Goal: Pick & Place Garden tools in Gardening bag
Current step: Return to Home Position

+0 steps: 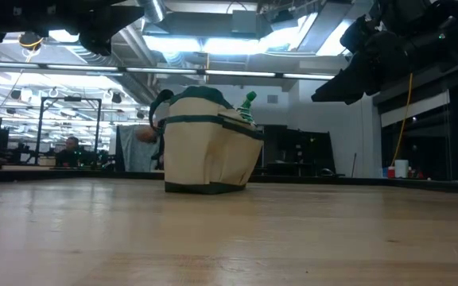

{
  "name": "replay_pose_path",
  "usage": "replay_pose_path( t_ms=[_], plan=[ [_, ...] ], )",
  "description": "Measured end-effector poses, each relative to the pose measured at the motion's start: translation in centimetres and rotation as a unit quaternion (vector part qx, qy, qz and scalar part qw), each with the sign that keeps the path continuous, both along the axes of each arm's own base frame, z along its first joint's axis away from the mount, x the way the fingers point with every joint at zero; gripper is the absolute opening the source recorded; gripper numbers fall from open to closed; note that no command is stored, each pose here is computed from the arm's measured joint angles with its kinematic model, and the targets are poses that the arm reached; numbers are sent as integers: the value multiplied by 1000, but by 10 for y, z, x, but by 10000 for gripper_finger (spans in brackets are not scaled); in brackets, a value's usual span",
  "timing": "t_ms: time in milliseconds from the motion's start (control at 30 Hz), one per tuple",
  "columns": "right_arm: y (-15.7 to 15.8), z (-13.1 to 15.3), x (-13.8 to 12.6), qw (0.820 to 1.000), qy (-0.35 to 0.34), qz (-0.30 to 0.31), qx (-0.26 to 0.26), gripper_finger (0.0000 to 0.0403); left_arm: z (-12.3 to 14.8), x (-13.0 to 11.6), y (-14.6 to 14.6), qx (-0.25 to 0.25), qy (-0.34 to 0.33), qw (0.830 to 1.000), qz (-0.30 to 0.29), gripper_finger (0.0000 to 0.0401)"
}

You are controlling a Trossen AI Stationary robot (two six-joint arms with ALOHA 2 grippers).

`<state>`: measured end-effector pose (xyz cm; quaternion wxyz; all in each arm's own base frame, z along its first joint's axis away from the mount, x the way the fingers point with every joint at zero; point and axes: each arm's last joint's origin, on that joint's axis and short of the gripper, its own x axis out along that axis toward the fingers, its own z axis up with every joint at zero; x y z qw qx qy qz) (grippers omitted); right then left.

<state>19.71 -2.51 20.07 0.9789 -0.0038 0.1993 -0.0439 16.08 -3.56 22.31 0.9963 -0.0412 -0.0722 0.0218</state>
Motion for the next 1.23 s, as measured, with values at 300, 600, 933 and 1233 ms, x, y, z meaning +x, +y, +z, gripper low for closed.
replay_pose_path(
  t_ms=[300, 600, 933, 1233],
  plan=[
    [0, 0, 0, 1000, 0, 0, 0, 181, 0, 0, 0, 0, 0, 1000, 0, 160],
    [0, 0, 0, 1000, 0, 2, 1, 181, 0, 0, 0, 0, 0, 1000, 0, 160],
    [0, 0, 0, 1000, 0, 2, 1, 181, 0, 0, 0, 0, 0, 1000, 0, 164],
    [0, 0, 0, 1000, 0, 2, 1, 181, 0, 0, 0, 0, 0, 1000, 0, 160]
  ],
)
